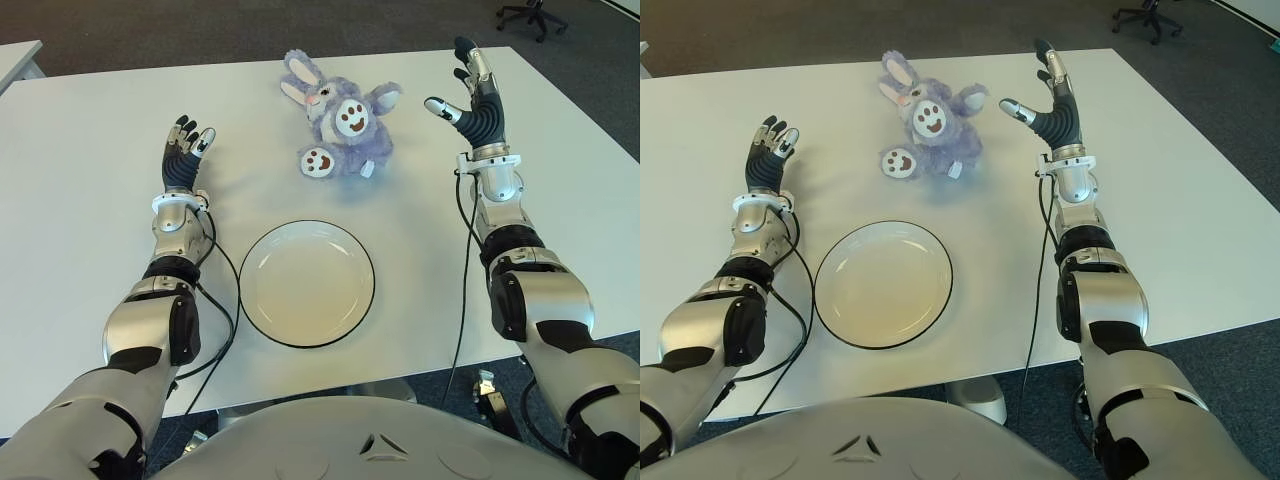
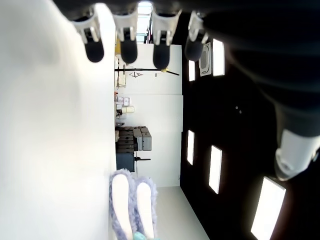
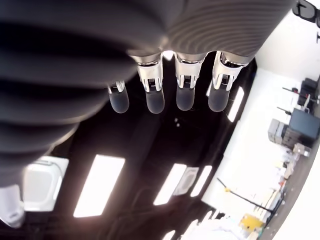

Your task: Put the doll into the plate.

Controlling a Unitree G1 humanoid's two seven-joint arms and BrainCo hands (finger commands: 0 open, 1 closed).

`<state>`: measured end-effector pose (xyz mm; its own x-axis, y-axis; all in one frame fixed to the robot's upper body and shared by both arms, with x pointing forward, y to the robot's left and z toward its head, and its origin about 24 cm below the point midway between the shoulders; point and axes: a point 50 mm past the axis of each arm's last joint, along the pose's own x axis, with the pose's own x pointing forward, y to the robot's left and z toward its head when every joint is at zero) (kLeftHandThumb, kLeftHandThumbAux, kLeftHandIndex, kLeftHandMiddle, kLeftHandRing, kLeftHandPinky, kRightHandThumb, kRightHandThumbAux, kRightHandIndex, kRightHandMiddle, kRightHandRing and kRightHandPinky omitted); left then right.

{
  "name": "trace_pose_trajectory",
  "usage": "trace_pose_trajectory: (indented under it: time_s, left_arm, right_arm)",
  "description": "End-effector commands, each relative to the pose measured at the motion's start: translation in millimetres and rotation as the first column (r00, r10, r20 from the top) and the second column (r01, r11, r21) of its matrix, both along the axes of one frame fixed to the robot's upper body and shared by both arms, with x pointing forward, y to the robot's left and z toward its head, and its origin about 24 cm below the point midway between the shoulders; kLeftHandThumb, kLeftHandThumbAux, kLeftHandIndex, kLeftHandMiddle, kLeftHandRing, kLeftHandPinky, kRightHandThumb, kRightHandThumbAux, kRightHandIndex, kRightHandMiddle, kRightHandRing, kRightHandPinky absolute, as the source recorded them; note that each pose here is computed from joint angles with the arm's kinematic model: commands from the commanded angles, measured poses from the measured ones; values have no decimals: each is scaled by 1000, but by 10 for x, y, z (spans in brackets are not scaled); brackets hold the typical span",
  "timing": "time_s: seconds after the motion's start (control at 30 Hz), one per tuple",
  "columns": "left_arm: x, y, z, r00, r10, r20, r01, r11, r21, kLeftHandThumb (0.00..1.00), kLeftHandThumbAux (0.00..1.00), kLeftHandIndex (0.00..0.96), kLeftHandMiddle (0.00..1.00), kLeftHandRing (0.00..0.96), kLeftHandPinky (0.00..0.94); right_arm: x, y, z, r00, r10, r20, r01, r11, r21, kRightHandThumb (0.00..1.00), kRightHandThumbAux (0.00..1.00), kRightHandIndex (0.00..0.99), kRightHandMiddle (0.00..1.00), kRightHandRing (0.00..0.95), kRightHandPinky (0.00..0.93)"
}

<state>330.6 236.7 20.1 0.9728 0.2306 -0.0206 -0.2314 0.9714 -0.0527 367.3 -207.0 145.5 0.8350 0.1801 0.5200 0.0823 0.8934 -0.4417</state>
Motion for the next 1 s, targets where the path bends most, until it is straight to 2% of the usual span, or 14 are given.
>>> trace_pose_trajectory:
  time_s: [0.03, 0.3, 0.43, 0.7, 1.0]
  left_arm:
    - [-364, -140, -605, 966, -13, -258, -8, 997, -79, 29, 539, 0, 101, 43, 0]
    - [-356, -142, -603, 965, -12, -260, -10, 997, -82, 16, 547, 0, 101, 45, 0]
    - [-353, -145, -601, 965, -12, -261, -9, 997, -77, 8, 535, 0, 97, 38, 0]
    - [-348, -148, -597, 965, -14, -261, -6, 997, -75, 11, 535, 0, 95, 37, 0]
    - [-343, -151, -593, 966, -11, -258, -10, 997, -82, 15, 522, 0, 106, 43, 0]
  right_arm:
    - [20, 37, 62, 1000, 13, 15, -13, 999, -45, 71, 491, 0, 0, 0, 2]
    - [44, 43, 84, 1000, 14, 2, -13, 996, -94, 48, 414, 0, 0, 0, 18]
    - [56, 37, 90, 1000, 13, -12, -15, 991, -129, 60, 342, 0, 0, 0, 26]
    - [76, 36, 90, 999, 4, -34, -10, 986, -166, 101, 276, 0, 0, 0, 36]
    - [84, 42, 101, 1000, -22, -19, 17, 976, -216, 106, 260, 0, 0, 0, 0]
